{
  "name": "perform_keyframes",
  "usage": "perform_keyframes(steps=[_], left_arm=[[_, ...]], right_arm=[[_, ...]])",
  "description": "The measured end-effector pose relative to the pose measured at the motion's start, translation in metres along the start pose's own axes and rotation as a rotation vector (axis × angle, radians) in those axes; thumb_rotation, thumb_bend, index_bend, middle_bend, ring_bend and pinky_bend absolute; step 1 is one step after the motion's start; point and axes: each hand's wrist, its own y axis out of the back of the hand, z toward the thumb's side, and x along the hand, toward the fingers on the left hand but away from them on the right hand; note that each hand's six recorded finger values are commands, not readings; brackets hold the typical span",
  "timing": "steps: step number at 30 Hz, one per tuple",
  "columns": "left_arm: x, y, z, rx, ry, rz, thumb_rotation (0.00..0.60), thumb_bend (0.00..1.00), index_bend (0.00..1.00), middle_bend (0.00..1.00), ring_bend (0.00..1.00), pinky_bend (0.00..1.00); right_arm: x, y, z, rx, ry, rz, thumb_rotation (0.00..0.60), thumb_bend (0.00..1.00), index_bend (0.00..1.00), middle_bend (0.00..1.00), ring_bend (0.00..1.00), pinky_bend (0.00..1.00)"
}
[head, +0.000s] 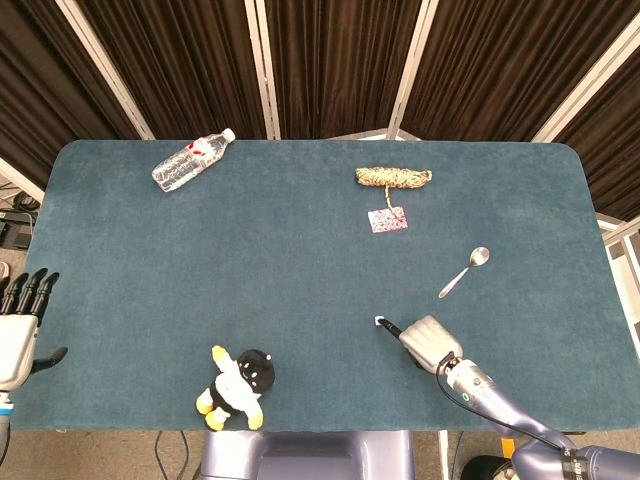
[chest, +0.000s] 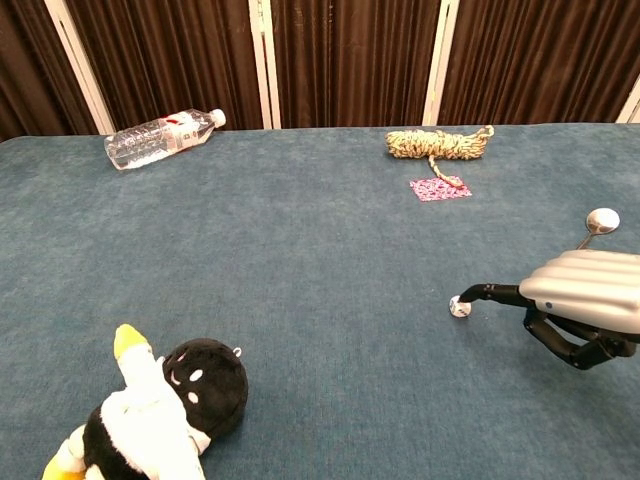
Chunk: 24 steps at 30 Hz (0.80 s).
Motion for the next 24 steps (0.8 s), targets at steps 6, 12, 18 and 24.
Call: perform_keyframes(steps=[6,12,18,24], left_arm=[[0.000,0.000,0.000,0.001,0.001,0.000,0.600,0.00,0.00,0.00,0.00,0.00],[0.000,-0.001,0.000,0.002,0.000,-0.002,0.600,0.00,0.00,0.00,0.00,0.00],[0.001,-0.001,0.000,0.003,0.002,-0.003,0.600,0.00,0.00,0.00,0.00,0.00],[0.001,-0.001,0.001,0.002,0.000,-0.005,0.600,0.00,0.00,0.00,0.00,0.00]], right_arm=[[0.001,-0.004,-0.007,0.004,-0.022,0.012,0.600,0.85,0.00,0.71,0.71,1.00],[0.002,-0.008,-0.015,0.009,-0.041,0.027,0.600,0.85,0.00,0.71,0.71,1.00],[0.005,-0.009,-0.028,0.012,-0.074,0.034,0.600,0.85,0.00,0.71,0.71,1.00],[0.006,-0.007,-0.040,0.002,-0.105,0.027,0.600,0.85,0.00,0.71,0.71,1.00]])
